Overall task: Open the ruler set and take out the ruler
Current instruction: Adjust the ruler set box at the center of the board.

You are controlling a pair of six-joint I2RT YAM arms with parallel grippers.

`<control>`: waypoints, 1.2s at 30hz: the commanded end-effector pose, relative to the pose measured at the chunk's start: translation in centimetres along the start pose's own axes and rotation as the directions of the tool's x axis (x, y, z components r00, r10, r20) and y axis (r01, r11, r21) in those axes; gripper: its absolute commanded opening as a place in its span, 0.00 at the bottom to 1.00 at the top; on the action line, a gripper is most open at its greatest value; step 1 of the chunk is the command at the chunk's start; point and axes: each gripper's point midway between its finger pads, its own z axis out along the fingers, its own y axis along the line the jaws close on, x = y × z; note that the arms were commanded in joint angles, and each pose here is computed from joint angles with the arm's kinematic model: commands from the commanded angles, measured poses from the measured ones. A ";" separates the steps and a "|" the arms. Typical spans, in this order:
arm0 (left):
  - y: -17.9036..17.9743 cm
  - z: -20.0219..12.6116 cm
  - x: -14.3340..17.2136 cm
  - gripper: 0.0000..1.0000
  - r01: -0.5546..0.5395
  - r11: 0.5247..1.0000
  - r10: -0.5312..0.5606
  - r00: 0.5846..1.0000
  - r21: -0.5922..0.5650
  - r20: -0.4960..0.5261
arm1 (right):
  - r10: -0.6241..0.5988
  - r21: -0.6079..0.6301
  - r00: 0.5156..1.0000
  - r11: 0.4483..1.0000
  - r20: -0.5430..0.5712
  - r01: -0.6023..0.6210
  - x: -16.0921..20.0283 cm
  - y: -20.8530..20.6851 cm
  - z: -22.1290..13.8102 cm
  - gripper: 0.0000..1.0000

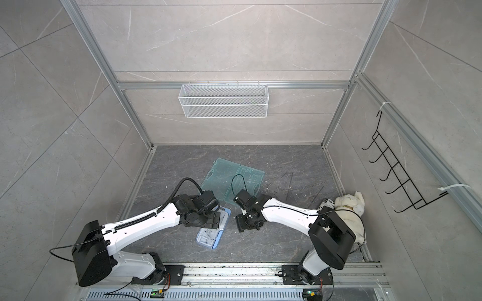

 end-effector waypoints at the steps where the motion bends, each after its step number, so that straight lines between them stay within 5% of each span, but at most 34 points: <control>1: 0.5 0.7 1.2 0.99 0.032 0.999 -0.033 0.998 -0.019 -0.044 | 0.006 -0.046 0.999 0.999 0.036 -0.005 0.6 2.4 0.2 0.65; 13: -0.1 2.6 1.8 0.99 -0.014 1.000 0.015 0.998 0.011 -0.067 | 0.166 -0.114 0.979 0.982 0.121 -0.152 0.8 5.4 2.5 0.64; 17: 0.5 2.8 1.4 0.97 0.015 1.000 -0.015 0.999 -0.001 -0.047 | 0.215 -0.129 0.968 0.971 0.132 -0.199 0.5 5.9 3.2 0.51; 20: 1.3 3.1 0.9 0.91 0.082 0.997 -0.082 0.996 -0.003 -0.039 | 0.222 -0.104 0.964 0.973 0.149 -0.207 0.3 5.6 3.1 0.41; 25: 1.3 3.7 -0.3 0.80 0.143 0.986 -0.141 0.990 0.089 -0.027 | 0.214 -0.123 0.966 0.973 0.147 -0.196 0.3 6.0 3.0 0.43; 28: 1.4 3.8 -1.3 0.63 0.170 0.973 -0.169 0.985 0.157 -0.018 | 0.209 -0.139 0.969 0.972 0.130 -0.191 0.4 6.7 3.5 0.43; 36: 4.0 3.1 -3.3 0.60 0.277 0.937 -0.289 0.957 0.214 0.026 | 0.226 -0.073 0.964 0.973 0.140 -0.217 0.1 5.9 4.8 0.44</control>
